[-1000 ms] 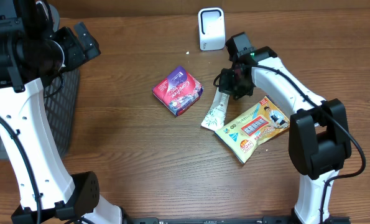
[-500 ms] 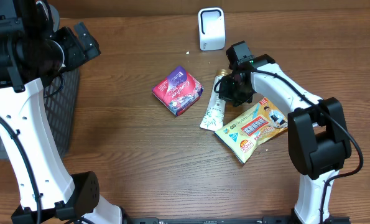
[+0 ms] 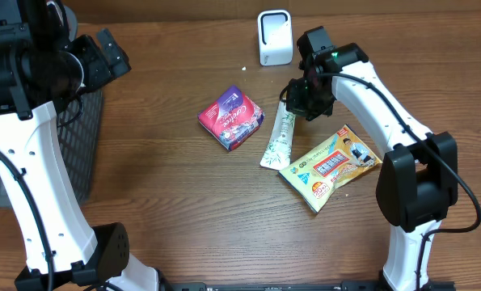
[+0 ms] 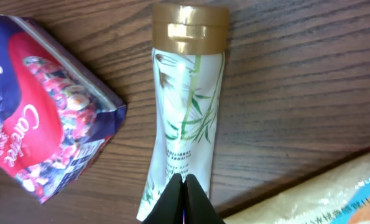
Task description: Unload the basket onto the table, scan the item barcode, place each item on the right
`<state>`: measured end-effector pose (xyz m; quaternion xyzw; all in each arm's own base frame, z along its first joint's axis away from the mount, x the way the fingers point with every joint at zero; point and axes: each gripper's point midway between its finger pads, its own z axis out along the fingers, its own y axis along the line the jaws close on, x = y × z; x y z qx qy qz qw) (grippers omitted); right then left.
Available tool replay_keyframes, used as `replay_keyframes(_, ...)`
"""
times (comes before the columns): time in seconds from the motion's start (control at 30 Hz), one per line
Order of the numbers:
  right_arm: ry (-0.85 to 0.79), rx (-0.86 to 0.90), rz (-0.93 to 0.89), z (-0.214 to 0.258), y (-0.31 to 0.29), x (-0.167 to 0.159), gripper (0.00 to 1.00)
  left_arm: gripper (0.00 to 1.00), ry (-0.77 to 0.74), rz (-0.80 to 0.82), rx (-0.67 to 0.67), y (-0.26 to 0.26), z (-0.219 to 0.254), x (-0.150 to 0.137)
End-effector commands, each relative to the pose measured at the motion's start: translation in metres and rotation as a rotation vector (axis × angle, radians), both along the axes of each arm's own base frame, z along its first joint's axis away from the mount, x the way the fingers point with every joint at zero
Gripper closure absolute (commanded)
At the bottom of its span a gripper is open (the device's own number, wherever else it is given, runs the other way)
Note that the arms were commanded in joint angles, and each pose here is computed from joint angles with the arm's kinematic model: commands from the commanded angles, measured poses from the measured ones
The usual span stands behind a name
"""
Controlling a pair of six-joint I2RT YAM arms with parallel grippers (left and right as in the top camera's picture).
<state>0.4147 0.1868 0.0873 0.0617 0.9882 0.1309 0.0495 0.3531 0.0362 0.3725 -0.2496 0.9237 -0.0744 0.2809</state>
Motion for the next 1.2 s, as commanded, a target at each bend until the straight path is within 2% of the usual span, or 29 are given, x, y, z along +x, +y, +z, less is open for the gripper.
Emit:
replay_keyframes(0.0,0.025,0.007,0.014,-0.014,0.003,-0.009,0.96,0.00,0.002,0.005,0.003,0.001,-0.001,0.000)
replay_keyframes(0.23,0.038,0.105,0.039,-0.038,0.020,-0.016,0.96,0.00,0.002,0.005,0.002,0.001,-0.001,0.000)
replay_keyframes(0.9,0.041,0.072,0.033,-0.069,0.016,-0.018,0.96,0.00,0.002,0.005,0.002,0.001,-0.001,0.000)
replay_keyframes(1.0,0.046,0.071,0.029,-0.065,0.014,-0.018,0.96,0.00,0.002,0.005,0.002,0.001,-0.001,0.000)
replay_keyframes(1.17,0.015,0.081,0.021,-0.020,0.012,-0.008,0.96,0.01,0.002,0.005,0.002,0.001,-0.001,0.000)
